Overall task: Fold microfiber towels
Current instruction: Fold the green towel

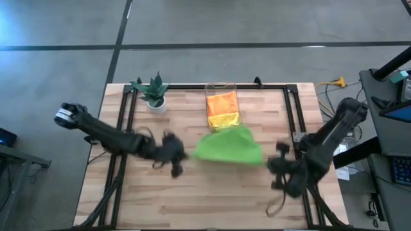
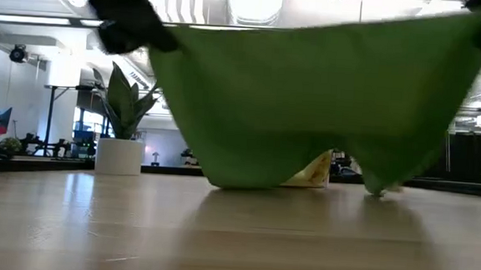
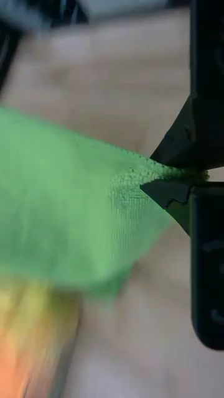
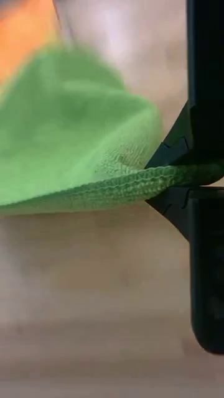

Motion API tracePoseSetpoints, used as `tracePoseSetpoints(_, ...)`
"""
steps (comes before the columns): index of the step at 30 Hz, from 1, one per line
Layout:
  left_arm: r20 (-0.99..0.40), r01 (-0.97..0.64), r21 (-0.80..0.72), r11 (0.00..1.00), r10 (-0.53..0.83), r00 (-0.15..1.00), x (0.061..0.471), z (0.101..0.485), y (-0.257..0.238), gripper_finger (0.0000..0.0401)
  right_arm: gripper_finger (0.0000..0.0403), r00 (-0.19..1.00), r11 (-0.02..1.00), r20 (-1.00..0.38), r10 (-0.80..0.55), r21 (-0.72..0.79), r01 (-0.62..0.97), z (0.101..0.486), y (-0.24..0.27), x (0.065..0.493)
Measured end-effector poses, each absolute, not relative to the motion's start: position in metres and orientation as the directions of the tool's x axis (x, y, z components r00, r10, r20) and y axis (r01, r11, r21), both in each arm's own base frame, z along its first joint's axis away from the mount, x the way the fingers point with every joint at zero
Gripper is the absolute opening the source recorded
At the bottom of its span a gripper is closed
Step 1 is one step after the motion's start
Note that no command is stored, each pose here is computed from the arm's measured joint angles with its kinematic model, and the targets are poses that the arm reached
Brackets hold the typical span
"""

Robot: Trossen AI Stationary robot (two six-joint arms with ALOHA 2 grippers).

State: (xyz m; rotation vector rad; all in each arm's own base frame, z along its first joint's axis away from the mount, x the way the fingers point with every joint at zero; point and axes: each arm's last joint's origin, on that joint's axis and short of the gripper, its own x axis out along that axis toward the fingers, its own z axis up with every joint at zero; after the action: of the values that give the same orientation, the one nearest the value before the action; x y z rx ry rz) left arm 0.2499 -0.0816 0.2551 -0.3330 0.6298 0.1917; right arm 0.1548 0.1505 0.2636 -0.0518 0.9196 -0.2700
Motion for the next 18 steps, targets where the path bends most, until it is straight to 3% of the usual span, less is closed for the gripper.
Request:
tracePoseSetpoints(6,-0.395,-0.060,-0.455,0.888,-0.141,0.908,0.254,0.205,-0.136,0.0000,0.0008,0.536,0.984,-0.842,-0.063,0.036,0.172,0.181,0.202,0.143)
tracePoseSetpoints(11,-0.372,0.006,-0.651,0.759,-0.326,0.869,0.266,0.177,-0.152,0.0007,0.0016,0.462,0.968,-0.876,0.137,0.217,0.125,0.145,0.236,0.142)
tracePoseSetpoints(18,-0.338,0.068,-0.805,0.589,-0.551,0.763,0.273,0.166,-0.166,0.0105,0.0083,0.476,0.926,-0.830,0.292,0.369,0.075,0.156,0.267,0.141)
